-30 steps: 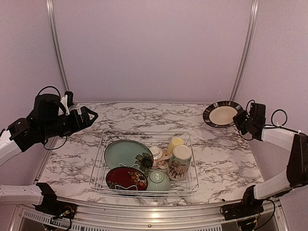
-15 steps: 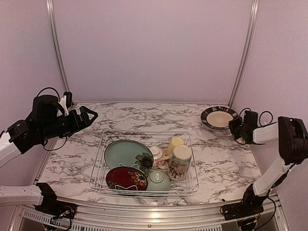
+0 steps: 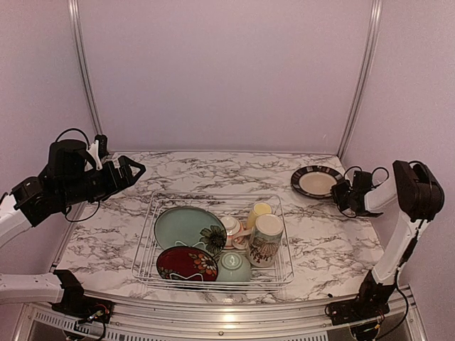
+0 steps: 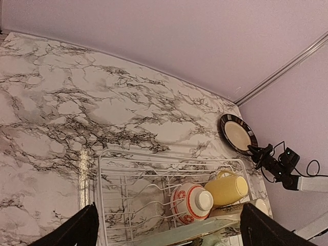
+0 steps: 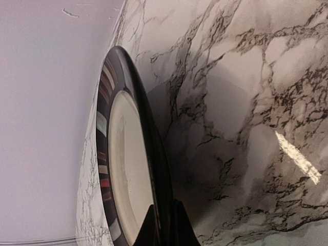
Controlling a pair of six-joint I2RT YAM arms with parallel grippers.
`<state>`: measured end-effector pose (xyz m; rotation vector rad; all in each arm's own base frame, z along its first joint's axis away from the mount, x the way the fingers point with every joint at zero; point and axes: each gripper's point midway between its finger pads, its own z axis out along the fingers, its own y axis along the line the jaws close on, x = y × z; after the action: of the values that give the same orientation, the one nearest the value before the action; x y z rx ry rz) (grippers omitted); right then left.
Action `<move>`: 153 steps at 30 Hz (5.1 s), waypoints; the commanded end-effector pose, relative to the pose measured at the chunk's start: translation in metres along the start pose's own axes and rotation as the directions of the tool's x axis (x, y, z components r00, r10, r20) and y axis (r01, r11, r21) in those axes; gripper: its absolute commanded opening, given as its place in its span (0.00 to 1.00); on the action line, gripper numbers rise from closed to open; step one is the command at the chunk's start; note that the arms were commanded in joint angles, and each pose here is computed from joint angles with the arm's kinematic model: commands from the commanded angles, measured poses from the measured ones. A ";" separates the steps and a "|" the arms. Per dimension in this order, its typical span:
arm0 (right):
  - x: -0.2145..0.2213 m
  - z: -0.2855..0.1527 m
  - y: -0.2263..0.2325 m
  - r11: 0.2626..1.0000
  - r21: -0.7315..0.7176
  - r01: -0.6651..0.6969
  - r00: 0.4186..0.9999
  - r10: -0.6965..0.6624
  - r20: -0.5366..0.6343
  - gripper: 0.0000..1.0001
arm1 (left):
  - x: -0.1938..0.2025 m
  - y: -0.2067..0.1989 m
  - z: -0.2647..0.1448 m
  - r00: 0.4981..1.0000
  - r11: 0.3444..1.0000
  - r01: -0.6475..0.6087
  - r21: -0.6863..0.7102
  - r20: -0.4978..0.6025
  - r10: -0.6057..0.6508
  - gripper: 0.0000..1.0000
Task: Unload the mixed dishes from the dish rack
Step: Place the plate in the corner of the board, then grab the plate from the dish rack.
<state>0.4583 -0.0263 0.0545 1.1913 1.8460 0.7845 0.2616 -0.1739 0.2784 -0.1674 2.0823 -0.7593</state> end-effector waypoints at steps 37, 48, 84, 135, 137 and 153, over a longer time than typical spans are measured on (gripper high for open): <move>0.003 -0.103 0.109 0.669 0.096 0.737 0.669 -0.742 0.045 0.98 | -0.016 0.042 -0.015 0.996 0.963 -0.062 -0.261 0.052 0.078 0.99; 0.182 -0.177 0.227 0.205 -0.540 0.816 0.298 -0.950 0.090 0.90 | -0.005 0.040 -0.011 0.999 0.974 -0.006 -0.226 0.037 0.015 0.99; 0.462 -0.222 0.185 -0.339 -0.803 0.490 -0.259 -0.936 0.237 0.83 | -0.001 0.045 -0.003 0.999 0.971 0.005 -0.241 0.037 0.004 0.99; 0.471 -0.237 0.196 -0.408 -0.828 0.385 -0.305 -0.903 0.303 0.00 | 0.003 0.043 0.002 1.000 0.976 0.000 -0.218 0.027 0.006 0.99; 0.468 -0.240 0.203 -0.417 -0.815 0.401 -0.295 -0.902 0.316 0.00 | 0.003 0.043 0.001 1.000 0.976 0.002 -0.219 0.029 0.005 0.99; 0.443 -0.265 0.264 -0.436 -0.713 0.549 -0.180 -0.895 0.408 0.00 | 0.002 0.046 -0.002 0.999 0.973 -0.001 -0.230 0.036 0.009 0.99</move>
<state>0.2263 0.4502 0.1816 -1.4969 1.8081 0.5839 0.2678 -0.1398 0.2529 -0.3050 2.1354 -0.5220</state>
